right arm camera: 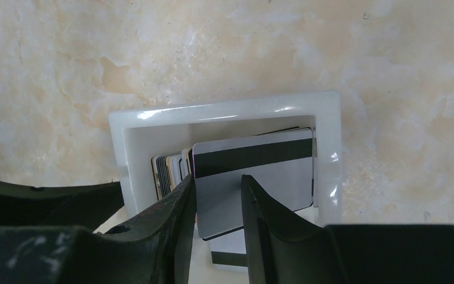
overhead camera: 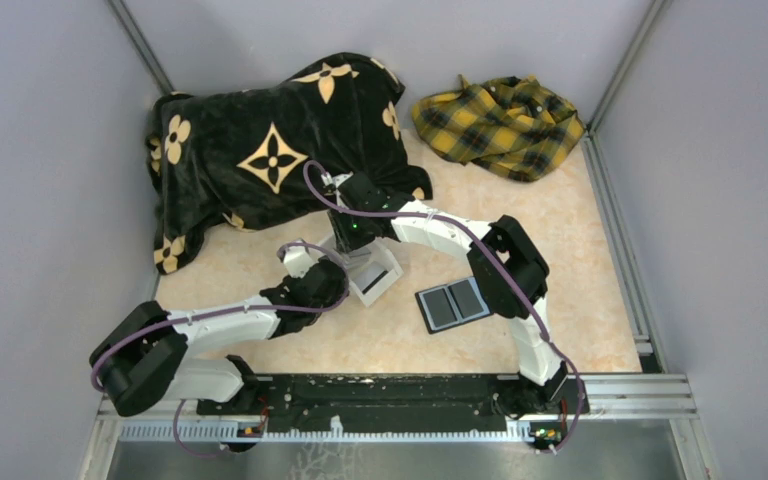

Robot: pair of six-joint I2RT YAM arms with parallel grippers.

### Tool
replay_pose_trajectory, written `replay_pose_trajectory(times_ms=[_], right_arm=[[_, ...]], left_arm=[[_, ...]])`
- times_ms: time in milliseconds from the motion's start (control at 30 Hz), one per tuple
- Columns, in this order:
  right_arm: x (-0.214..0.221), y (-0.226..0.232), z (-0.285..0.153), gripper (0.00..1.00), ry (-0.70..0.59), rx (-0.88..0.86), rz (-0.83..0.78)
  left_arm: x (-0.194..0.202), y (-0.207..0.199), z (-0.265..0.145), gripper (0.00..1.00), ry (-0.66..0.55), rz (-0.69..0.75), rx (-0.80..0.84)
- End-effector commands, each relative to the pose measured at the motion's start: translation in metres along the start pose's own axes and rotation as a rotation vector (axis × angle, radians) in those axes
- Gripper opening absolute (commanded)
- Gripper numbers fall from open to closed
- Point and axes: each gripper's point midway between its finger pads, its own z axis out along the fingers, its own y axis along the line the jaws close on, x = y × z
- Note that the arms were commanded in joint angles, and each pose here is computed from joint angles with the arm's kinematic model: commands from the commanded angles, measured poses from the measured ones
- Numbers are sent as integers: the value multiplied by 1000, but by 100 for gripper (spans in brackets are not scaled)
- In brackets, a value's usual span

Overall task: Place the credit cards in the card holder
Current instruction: Pick up the credit card from the storage box.

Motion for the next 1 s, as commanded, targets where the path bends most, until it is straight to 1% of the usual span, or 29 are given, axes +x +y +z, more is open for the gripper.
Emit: replay_pose_trajectory(times_ms=[0,167,367,533,767,967], right_arm=[[-33,32,-34,31,-95,-51,-18],[-36,36,-44,26,-111,-51,-23],[-39,36,-54,23,-133,-33,-25],[-38,25,-60,15,-146,27,-30],[-42,-13,-76,1,-196,232,-68],[-55,-41,-101,0,-264,399,-106]], left_arm=[[-6,-18,9,69,12,-3,32],[-8,-15,20,68,22,-26,21],[-13,-15,33,68,37,-23,1],[-23,-16,44,68,34,-28,-5],[-41,-30,56,68,31,-7,8],[-74,-59,57,68,-18,53,56]])
